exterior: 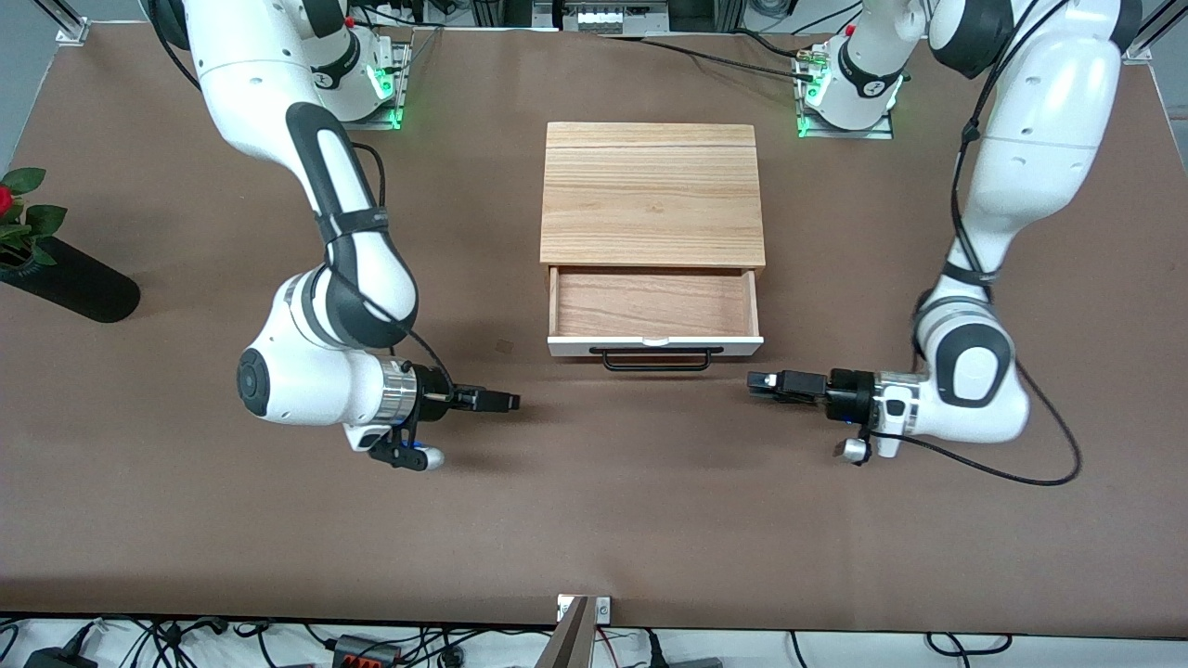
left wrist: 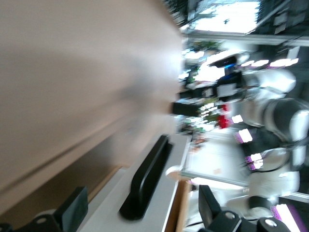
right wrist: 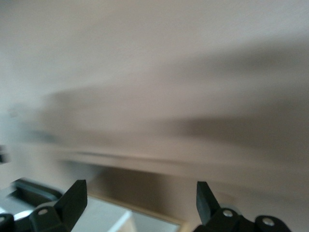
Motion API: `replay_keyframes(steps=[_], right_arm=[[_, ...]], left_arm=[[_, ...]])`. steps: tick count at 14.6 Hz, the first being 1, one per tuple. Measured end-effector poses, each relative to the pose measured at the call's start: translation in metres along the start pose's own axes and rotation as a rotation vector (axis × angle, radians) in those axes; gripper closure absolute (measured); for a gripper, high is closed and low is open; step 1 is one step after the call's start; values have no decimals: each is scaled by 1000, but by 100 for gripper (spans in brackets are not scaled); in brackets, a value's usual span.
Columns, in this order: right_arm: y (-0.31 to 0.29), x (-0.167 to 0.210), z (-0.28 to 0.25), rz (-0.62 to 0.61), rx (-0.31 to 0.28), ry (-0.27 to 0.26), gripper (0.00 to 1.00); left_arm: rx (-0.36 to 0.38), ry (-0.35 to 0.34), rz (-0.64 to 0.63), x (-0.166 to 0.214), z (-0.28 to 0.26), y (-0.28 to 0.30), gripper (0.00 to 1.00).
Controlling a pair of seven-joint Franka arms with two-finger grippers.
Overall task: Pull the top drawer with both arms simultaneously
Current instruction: 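Open the right gripper and back away while the left gripper releases too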
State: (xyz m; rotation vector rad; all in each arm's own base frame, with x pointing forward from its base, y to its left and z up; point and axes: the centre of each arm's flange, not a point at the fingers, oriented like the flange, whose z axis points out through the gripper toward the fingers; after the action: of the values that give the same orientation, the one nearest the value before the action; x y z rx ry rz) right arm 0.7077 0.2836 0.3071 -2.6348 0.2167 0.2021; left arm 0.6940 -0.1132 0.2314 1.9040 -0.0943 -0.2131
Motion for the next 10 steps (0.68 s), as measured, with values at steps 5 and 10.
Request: replay_keyframes(steps=[5,10], right_arm=[[-5,-12,-56,-45,-274,52,0],[16,-18,-146,3,-385,65,0]], left_arm=[[491,-130,74,6,-56,34,0],[939,-292,142,-4,-95,47,0]])
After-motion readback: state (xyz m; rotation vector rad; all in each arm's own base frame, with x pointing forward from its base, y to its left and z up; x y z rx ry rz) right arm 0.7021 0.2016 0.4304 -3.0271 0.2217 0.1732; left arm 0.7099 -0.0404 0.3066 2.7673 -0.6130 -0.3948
